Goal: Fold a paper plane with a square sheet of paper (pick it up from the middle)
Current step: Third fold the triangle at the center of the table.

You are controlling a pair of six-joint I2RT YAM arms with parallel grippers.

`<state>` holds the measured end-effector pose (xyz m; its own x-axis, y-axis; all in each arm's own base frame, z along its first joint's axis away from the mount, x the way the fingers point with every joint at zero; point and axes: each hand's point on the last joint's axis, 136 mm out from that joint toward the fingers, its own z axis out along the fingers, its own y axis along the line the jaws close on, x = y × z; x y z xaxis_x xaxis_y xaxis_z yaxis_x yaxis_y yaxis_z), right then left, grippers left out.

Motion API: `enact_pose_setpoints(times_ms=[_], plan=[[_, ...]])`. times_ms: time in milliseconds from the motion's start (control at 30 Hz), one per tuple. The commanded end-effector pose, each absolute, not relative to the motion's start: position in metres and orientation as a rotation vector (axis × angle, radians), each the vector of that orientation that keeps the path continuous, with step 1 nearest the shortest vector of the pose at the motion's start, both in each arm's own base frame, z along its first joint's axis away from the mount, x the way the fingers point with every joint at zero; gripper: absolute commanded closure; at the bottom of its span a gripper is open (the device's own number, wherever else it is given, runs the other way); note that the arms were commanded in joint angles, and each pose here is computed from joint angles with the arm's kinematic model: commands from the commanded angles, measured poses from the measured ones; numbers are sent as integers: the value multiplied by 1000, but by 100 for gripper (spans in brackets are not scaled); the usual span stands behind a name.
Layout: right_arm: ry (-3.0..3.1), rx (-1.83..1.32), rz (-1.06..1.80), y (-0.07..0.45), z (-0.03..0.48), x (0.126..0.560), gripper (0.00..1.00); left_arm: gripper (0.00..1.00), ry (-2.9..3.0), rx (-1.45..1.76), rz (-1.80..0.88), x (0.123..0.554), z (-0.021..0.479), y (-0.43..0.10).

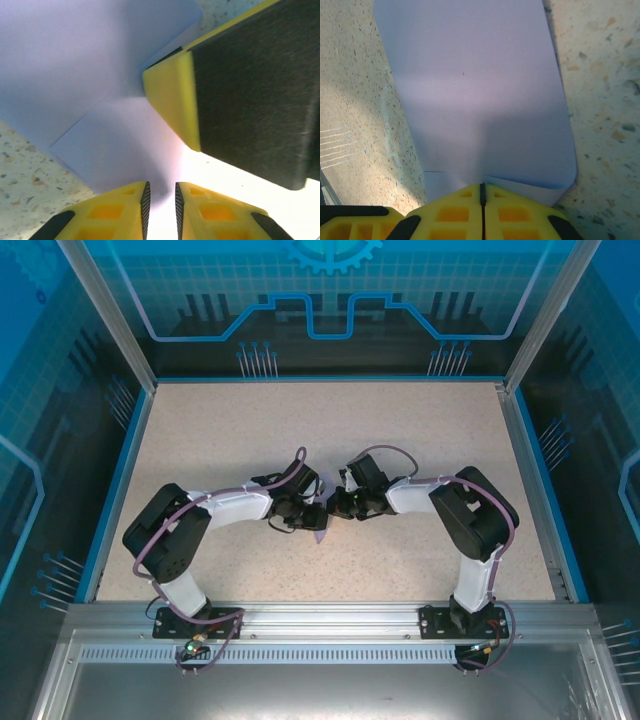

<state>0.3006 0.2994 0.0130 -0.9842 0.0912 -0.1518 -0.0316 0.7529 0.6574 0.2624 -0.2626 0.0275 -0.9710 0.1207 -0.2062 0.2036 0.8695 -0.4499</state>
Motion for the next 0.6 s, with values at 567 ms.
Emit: enact_pose_setpoints(times_ms=[567], plan=[[2881, 103, 998, 285, -10, 284, 93, 78, 2897, 333, -517, 257, 13, -240]])
